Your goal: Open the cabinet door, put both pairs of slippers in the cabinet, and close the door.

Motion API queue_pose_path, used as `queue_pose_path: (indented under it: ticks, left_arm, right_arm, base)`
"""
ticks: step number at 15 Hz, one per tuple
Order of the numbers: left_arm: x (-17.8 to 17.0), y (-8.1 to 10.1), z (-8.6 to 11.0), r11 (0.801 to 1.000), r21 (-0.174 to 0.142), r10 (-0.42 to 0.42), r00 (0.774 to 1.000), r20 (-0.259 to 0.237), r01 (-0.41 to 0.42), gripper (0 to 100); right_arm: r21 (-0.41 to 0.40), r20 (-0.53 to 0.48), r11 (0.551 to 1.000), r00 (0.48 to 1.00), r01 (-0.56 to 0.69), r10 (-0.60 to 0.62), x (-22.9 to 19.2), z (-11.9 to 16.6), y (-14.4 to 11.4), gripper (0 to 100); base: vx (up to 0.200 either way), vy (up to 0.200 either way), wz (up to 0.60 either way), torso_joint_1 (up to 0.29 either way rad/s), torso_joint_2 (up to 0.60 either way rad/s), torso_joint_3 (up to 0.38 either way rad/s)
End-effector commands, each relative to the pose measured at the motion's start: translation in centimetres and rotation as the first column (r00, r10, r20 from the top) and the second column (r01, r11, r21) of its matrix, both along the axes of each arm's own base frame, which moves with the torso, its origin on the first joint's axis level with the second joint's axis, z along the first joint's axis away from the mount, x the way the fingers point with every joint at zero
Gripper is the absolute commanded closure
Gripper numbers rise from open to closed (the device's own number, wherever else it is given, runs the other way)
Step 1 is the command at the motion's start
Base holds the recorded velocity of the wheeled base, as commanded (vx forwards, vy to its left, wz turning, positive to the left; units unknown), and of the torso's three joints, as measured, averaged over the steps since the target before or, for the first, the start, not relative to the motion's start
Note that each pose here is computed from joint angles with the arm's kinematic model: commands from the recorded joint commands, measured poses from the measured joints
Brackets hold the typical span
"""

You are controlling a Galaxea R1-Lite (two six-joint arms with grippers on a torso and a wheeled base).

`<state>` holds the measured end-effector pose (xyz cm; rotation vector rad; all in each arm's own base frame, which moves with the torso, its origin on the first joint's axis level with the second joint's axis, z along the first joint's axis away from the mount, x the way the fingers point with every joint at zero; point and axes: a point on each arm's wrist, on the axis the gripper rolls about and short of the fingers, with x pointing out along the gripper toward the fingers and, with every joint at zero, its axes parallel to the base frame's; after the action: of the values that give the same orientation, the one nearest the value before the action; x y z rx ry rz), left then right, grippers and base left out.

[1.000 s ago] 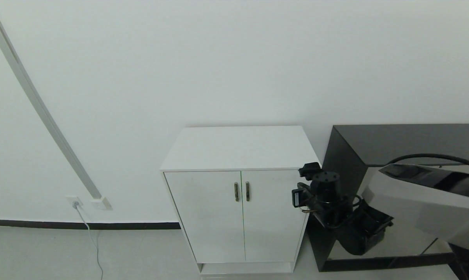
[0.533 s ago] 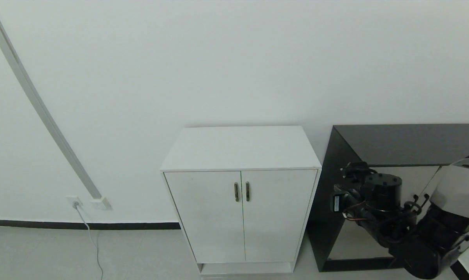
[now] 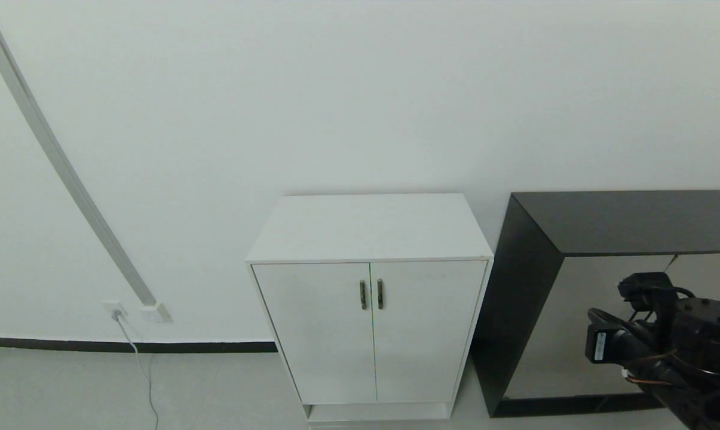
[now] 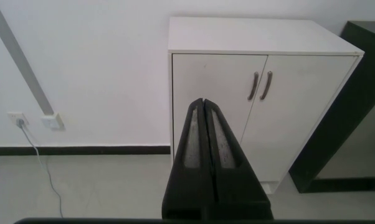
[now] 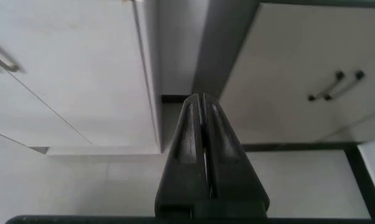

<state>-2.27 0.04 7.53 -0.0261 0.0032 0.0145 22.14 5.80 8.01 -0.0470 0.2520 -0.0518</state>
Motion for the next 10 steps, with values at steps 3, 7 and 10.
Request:
queue_pose_path:
  ticks: [3,7,10]
  left_arm:
    - [0.0,0.0,0.0,1.0,0.0,0.001,1.0,0.0,-0.001,100]
    - [0.0,0.0,0.0,1.0,0.0,-0.001,1.0,0.0,0.001,100]
    - [0.0,0.0,0.0,1.0,0.0,-0.001,1.0,0.0,0.001,100]
  right_arm:
    - [0.006,0.013,1.0,0.999,0.029,-0.029,-3.2,1.0,-1.7,100]
    - [0.011,0.041,0.999,0.998,0.051,-0.052,-4.9,2.2,-2.6,100]
    - [0.005,0.024,0.999,0.998,0.049,-0.05,-6.5,2.9,-3.0,100]
  base:
    - [0.0,0.0,0.0,0.0,0.0,0.0]
    - [0.0,0.0,0.0,0.0,0.0,0.0]
    - [0.0,0.0,0.0,0.0,0.0,0.0]
